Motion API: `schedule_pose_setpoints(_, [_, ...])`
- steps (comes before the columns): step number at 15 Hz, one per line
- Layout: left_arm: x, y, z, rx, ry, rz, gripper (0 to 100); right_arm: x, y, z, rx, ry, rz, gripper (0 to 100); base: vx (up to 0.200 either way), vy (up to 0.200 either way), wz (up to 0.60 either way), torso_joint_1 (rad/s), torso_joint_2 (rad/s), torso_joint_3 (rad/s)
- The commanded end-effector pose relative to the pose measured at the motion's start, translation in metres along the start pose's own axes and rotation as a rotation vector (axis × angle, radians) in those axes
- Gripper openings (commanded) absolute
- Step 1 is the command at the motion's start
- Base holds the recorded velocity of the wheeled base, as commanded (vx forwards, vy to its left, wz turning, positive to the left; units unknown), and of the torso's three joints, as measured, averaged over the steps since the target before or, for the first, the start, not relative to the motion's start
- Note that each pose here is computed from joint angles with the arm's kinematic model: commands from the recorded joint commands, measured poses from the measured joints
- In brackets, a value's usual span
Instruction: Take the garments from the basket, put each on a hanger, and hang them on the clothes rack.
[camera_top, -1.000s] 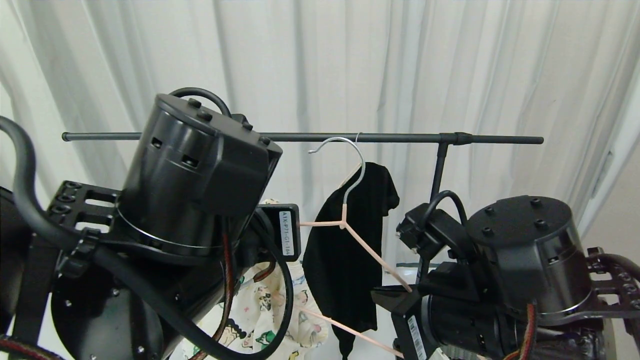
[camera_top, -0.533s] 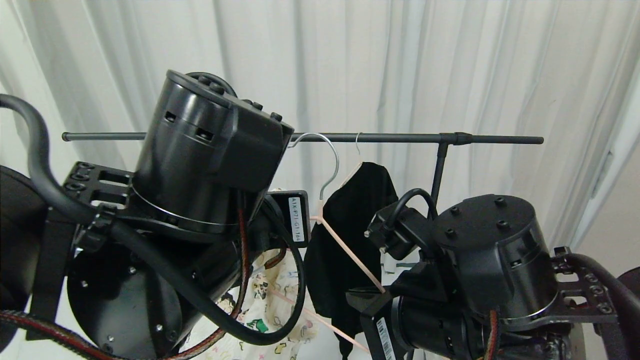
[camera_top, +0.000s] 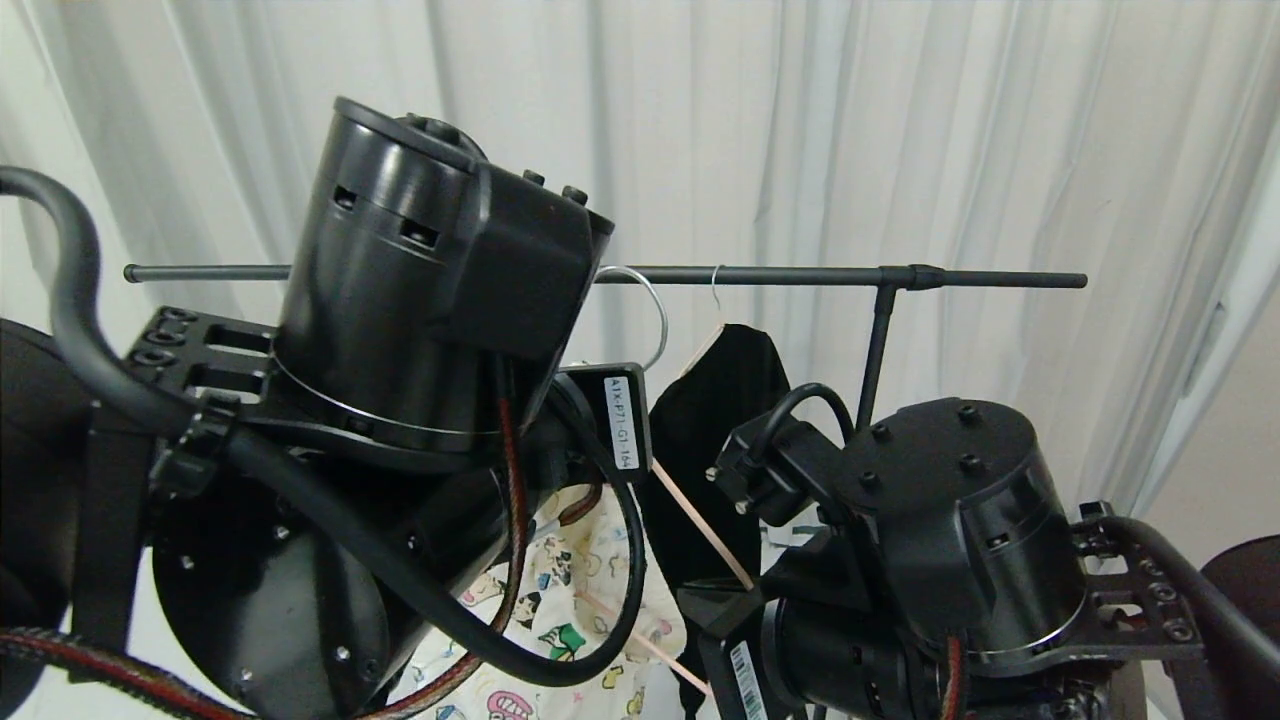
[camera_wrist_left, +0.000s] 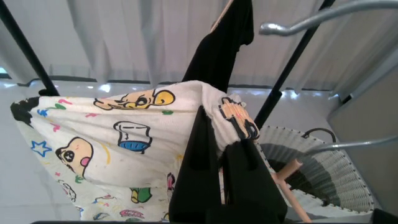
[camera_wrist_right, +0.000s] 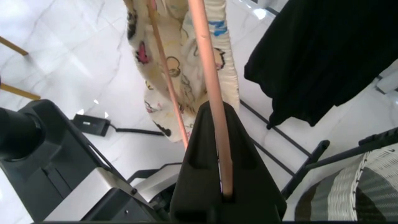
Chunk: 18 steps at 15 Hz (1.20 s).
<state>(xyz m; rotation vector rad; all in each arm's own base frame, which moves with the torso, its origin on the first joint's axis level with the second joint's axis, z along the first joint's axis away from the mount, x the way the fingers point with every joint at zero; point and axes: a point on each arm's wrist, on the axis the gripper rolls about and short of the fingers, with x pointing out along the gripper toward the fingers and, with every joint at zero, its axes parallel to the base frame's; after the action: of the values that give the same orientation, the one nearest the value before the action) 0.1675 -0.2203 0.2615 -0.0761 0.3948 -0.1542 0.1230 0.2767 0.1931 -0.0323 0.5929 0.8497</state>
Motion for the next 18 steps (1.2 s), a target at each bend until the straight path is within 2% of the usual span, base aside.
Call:
schedule_pose_setpoints(1, [-0.001,-0.002,-0.001,0.003,0.0,-0.009,0,0.002,0.002,0.001,0.001,-0.002,0.002,0,0.0,0.0,0.0,0.0,0.0,0.0])
schedule_pose_setpoints(6, [-0.008,-0.014,-0.003,0.015,0.0,-0.054,0,0.008,0.004,0.004,0.006,-0.005,0.003,0,0.0,0.0,0.0,0.0,0.0,0.0])
schedule_pose_setpoints(14, [-0.01,-0.016,-0.009,0.033,0.013,-0.063,0,0.008,0.002,0.004,0.013,-0.006,-0.005,0,0.0,0.0,0.0,0.0,0.0,0.0])
schedule_pose_setpoints(18, [-0.013,-0.007,-0.007,0.022,0.006,-0.049,0,0.007,-0.002,0.003,0.092,-0.041,-0.102,0,0.0,0.0,0.0,0.0,0.0,0.0])
